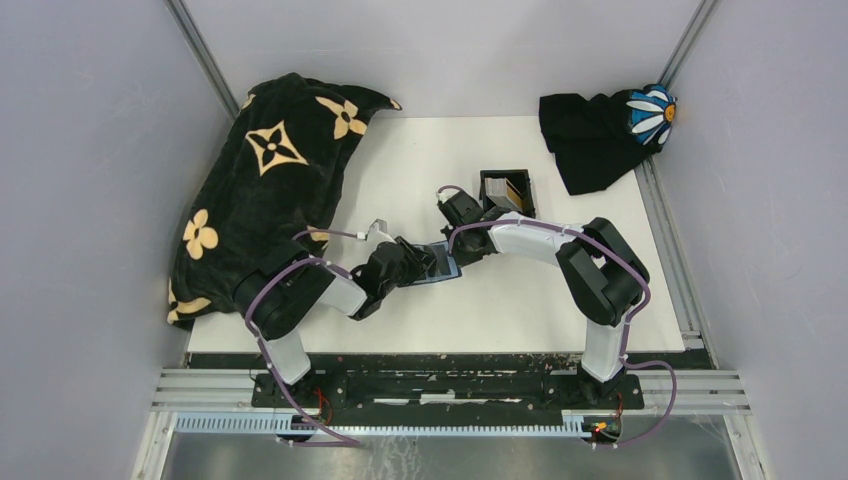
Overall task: Put the credit cards into the card holder
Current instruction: Insert the credit card into the card holder.
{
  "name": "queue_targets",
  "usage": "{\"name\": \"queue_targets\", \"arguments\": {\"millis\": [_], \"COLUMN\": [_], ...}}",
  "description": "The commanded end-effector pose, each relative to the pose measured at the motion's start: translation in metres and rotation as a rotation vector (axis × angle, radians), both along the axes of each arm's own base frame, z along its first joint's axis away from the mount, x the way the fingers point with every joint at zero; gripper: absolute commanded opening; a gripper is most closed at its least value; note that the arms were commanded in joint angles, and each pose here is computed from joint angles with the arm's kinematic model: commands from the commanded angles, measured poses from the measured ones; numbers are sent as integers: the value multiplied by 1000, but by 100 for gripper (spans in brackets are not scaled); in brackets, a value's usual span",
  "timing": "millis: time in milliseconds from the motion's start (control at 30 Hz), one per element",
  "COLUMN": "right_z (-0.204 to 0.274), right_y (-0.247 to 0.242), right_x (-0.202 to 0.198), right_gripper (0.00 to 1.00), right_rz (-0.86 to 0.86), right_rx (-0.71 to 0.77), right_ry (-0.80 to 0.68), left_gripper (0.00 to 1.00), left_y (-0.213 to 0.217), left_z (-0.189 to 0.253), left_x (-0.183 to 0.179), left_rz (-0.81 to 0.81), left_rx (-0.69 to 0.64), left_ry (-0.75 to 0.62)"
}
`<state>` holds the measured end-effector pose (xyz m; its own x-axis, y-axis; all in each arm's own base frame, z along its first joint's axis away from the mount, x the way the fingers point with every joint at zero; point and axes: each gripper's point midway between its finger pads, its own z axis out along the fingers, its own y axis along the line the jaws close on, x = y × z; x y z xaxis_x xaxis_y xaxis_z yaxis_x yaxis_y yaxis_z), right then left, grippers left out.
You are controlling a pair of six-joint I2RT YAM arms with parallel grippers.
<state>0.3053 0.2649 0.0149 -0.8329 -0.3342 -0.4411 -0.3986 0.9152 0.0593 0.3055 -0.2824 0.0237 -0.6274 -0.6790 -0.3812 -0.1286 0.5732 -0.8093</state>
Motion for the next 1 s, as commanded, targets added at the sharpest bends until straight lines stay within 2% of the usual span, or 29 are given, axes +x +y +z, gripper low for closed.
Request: {"name": "queue_targets", "arguments": {"millis": [0,233,533,833,967], "right_z": [4,8,7,9,9], "right_y": [18,17,17,19,21], "right_x": [-5,-5,-5,-8,-10], "right_gripper": [7,7,7,7,7], "right_rz": [41,38,35,44,59], "right_rx": [45,45,49,62,66], "right_ry": [0,-11,-8,-2,6], "left_gripper": [38,44,43,37,27], "left_y": [6,28,37,15,8], "left_z": [-34,-27,-7,-13,-17], "left_x": [-28,-29,-27,-17,-15], "left_rz": [-95,-69,-24,-94,-117], "left_rx": [196,339,340,369,371], "left_ry": [108,117,57,82,92]}}
